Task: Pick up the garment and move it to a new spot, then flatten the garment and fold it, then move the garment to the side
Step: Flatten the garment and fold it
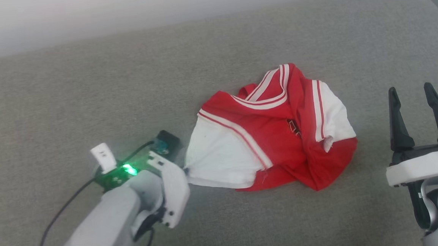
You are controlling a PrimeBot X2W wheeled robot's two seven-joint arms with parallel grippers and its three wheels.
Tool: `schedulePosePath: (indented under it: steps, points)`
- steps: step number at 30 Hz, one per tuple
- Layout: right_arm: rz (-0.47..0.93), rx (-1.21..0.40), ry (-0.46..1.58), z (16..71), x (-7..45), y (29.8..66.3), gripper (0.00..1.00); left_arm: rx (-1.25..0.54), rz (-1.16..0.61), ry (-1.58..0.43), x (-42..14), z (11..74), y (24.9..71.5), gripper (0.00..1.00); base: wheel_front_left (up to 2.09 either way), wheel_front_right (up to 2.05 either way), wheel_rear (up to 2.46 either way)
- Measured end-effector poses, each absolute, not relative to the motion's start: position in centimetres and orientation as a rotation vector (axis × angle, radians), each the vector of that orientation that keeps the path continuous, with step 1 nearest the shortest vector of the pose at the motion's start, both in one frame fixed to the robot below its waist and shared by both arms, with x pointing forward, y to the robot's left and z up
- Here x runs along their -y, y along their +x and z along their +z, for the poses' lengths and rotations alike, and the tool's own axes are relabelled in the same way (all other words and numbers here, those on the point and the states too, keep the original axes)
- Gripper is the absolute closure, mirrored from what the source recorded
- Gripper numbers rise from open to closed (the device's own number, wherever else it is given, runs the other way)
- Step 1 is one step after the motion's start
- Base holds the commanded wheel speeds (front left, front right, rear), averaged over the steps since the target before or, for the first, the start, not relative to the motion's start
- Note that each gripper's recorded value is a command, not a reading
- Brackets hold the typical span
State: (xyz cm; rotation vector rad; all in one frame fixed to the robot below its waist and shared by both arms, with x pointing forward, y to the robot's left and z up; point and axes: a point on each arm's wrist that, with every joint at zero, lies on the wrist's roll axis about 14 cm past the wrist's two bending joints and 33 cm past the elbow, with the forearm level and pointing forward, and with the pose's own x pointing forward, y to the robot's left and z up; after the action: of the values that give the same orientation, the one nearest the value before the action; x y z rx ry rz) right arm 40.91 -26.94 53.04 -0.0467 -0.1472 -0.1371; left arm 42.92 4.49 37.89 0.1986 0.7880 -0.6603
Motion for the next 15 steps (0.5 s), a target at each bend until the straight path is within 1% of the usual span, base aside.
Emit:
schedulePosePath:
  steps: [7, 13, 15]
  points:
    - [-0.116, 0.141, -0.043, 52.8, 26.3, 41.1, 0.00, -0.745, -0.482, 0.236, -11.7, 39.7, 44.4, 1.00, 0.00, 0.00, 0.00]
    - [-0.100, 0.132, -0.031, 52.5, 25.8, 41.2, 0.00, -0.725, -0.359, 0.250, -17.1, 41.4, 44.6, 1.00, 0.00, 0.00, 0.00]
    - [-0.097, 0.131, -0.027, 52.5, 25.7, 41.2, 0.00, -0.742, -0.327, 0.256, -18.6, 41.3, 44.1, 1.00, 0.00, 0.00, 0.00]
